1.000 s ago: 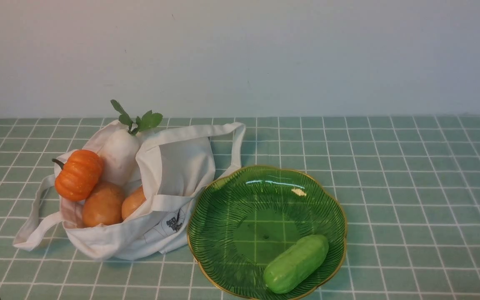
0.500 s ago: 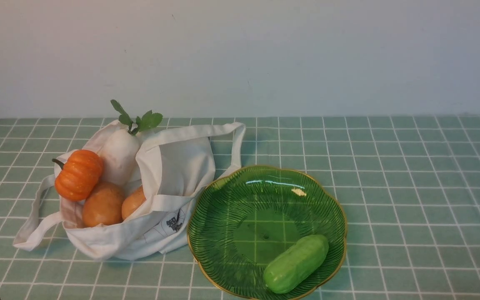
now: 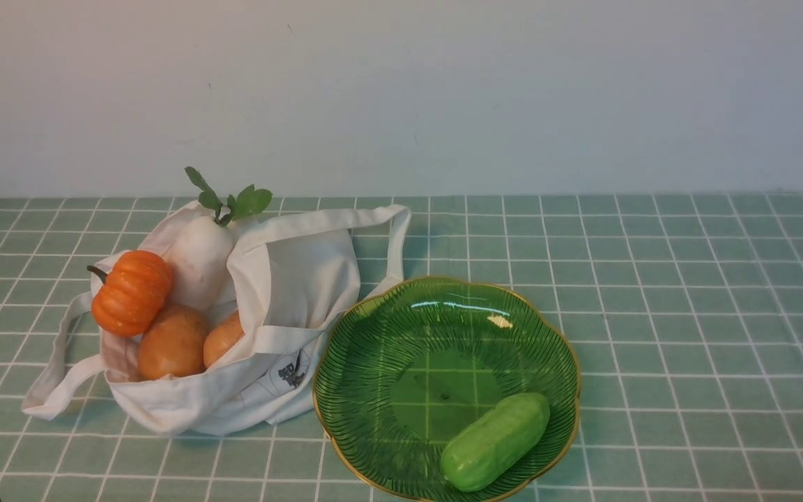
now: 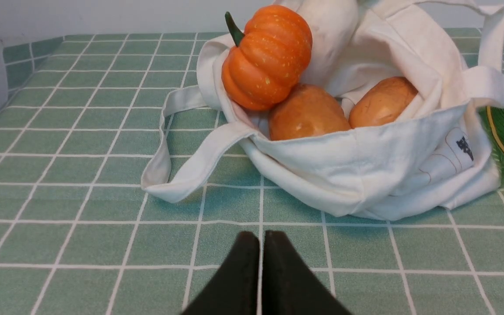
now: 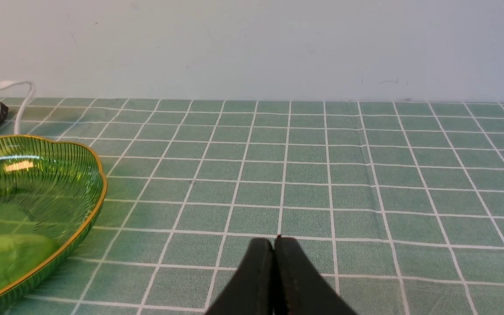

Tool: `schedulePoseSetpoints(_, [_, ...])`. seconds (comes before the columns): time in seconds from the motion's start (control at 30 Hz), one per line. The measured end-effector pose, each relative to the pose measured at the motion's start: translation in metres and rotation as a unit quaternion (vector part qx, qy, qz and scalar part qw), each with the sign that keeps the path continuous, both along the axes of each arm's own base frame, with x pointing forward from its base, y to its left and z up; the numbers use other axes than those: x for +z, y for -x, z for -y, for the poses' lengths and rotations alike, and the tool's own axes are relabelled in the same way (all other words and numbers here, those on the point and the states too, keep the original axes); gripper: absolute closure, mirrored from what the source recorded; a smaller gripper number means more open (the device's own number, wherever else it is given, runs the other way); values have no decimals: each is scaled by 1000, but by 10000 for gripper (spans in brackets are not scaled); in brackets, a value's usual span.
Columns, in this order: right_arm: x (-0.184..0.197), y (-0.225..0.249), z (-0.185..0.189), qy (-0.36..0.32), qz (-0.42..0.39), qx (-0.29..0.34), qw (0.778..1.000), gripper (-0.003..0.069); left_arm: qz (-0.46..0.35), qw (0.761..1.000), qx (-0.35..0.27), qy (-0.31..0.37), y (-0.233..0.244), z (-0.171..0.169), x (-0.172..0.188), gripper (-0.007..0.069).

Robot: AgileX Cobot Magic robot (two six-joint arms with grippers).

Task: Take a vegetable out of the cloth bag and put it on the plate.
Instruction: Use the left arm to grab a pumpkin from the bag

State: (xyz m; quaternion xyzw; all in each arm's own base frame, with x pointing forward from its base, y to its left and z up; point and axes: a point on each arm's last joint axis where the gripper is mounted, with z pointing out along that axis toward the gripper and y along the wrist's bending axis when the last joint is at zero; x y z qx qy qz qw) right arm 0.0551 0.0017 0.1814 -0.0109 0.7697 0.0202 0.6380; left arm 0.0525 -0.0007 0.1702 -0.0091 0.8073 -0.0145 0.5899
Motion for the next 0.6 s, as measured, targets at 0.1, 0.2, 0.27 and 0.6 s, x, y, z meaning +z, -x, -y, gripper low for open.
schedulePoseSetpoints(0.1, [0,0,0,0,0,0,1000,675,0,1000,0,0,0,0,0,630])
schedulePoseSetpoints(0.2, [0,0,0,0,0,0,1000,675,0,1000,0,0,0,0,0,630])
schedulePoseSetpoints(0.27, [0,0,0,0,0,0,1000,675,0,1000,0,0,0,0,0,630])
schedulePoseSetpoints(0.6, [0,0,0,0,0,0,1000,675,-4,990,11,143,0,6,1,630])
